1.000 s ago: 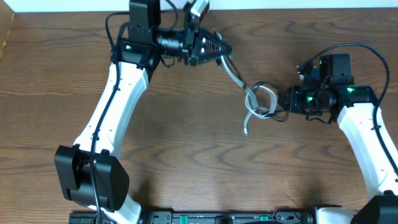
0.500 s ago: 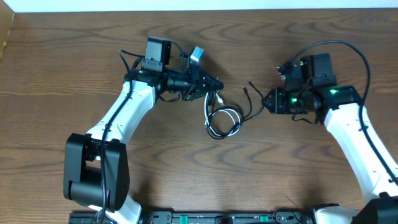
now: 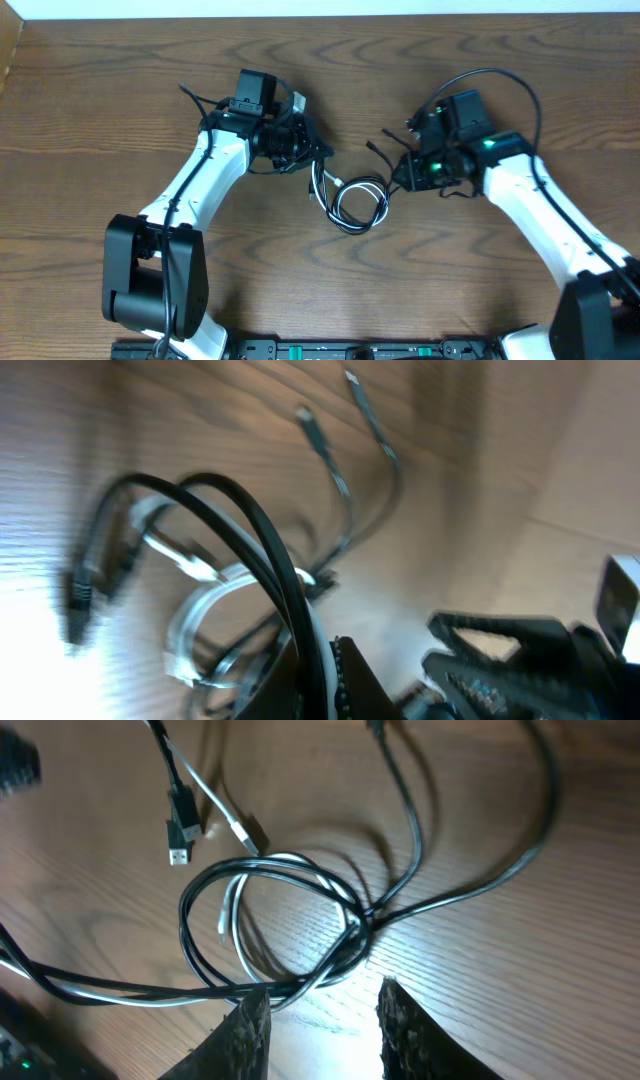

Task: Untangle cables

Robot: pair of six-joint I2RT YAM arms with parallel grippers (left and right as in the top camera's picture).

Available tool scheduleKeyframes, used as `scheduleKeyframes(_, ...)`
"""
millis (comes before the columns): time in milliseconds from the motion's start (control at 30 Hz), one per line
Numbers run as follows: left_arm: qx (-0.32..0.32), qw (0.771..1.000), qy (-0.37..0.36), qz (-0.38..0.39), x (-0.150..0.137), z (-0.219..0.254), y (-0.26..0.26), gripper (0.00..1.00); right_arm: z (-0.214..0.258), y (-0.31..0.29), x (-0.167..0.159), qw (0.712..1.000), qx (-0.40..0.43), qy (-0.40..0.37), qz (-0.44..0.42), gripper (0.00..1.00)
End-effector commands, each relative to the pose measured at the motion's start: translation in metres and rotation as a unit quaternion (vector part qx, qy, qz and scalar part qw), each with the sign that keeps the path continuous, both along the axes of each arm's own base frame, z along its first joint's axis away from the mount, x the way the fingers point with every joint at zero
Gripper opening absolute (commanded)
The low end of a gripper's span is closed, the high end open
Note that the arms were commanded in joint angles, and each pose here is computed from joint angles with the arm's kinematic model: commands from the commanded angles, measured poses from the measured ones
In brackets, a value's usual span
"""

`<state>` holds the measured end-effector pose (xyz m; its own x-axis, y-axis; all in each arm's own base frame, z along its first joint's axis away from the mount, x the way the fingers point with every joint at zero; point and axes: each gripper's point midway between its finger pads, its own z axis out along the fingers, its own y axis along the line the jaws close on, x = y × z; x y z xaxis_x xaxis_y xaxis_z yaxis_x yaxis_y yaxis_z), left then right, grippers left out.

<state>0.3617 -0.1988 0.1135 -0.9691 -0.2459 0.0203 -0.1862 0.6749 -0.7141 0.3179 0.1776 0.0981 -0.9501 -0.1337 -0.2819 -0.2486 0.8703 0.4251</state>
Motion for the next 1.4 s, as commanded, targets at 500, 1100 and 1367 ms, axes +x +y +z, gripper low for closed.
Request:
scheduleKeyframes(500, 0.222, 0.972, 0.018, 0.076, -0.004, -0.038, 0.071, 0.07, -0.067, 0.024, -0.018, 0.996, -0.032, 0.083, 0.030, 0.33)
scheduleKeyframes(1100, 0.233, 0.969, 0.029, 0.076, -0.009, -0.042, 0.075, 0.08, -0.075, 0.022, 0.030, 0.997, -0.075, -0.020, -0.001, 0.31)
scheduleKeyframes(1367, 0.233, 0.969, 0.029, 0.076, -0.009, -0.042, 0.075, 0.07, -0.085, 0.023, 0.014, 0.992, -0.110, -0.015, 0.054, 0.39)
